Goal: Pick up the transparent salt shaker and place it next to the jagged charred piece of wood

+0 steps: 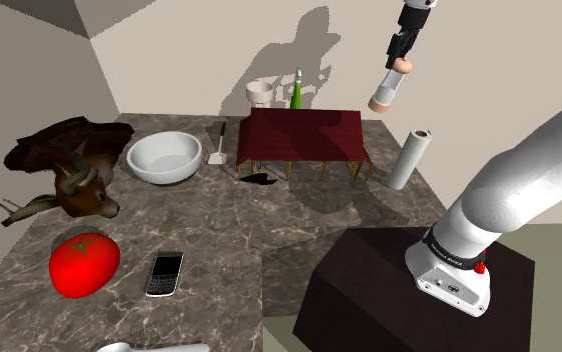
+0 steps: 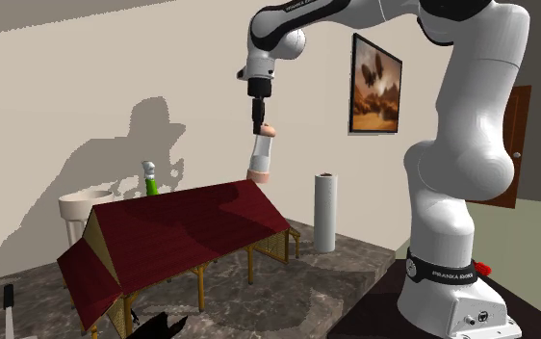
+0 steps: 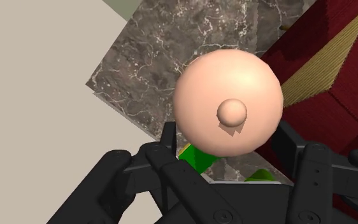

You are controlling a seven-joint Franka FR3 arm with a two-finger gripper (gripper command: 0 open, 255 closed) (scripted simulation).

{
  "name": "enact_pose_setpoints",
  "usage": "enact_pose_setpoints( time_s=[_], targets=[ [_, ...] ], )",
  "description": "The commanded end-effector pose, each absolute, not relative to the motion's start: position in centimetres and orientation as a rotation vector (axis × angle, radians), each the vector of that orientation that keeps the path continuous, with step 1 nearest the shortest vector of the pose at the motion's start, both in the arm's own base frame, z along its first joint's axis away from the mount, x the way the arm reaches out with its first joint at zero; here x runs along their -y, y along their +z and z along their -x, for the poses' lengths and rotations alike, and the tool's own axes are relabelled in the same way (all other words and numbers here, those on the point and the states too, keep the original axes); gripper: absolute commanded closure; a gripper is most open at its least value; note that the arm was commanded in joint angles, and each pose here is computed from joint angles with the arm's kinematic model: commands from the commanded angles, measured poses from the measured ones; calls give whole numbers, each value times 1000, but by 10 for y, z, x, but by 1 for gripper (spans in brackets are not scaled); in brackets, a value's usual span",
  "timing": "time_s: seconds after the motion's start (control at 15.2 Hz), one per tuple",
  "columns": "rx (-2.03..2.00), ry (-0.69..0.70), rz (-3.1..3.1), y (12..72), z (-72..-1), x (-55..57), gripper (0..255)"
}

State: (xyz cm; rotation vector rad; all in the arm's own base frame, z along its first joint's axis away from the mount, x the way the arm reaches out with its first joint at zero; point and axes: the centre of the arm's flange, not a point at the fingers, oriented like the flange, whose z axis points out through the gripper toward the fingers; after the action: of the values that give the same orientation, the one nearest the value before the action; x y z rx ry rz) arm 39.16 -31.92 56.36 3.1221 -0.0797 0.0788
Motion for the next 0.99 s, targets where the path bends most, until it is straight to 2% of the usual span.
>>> enact_pose_setpoints(
  time_s=[0.0,0.92],
  targets=[
    [80,79,-3122,574,-393,320,255],
    [80,79,-3122,648,-393,320,255]
  ],
)
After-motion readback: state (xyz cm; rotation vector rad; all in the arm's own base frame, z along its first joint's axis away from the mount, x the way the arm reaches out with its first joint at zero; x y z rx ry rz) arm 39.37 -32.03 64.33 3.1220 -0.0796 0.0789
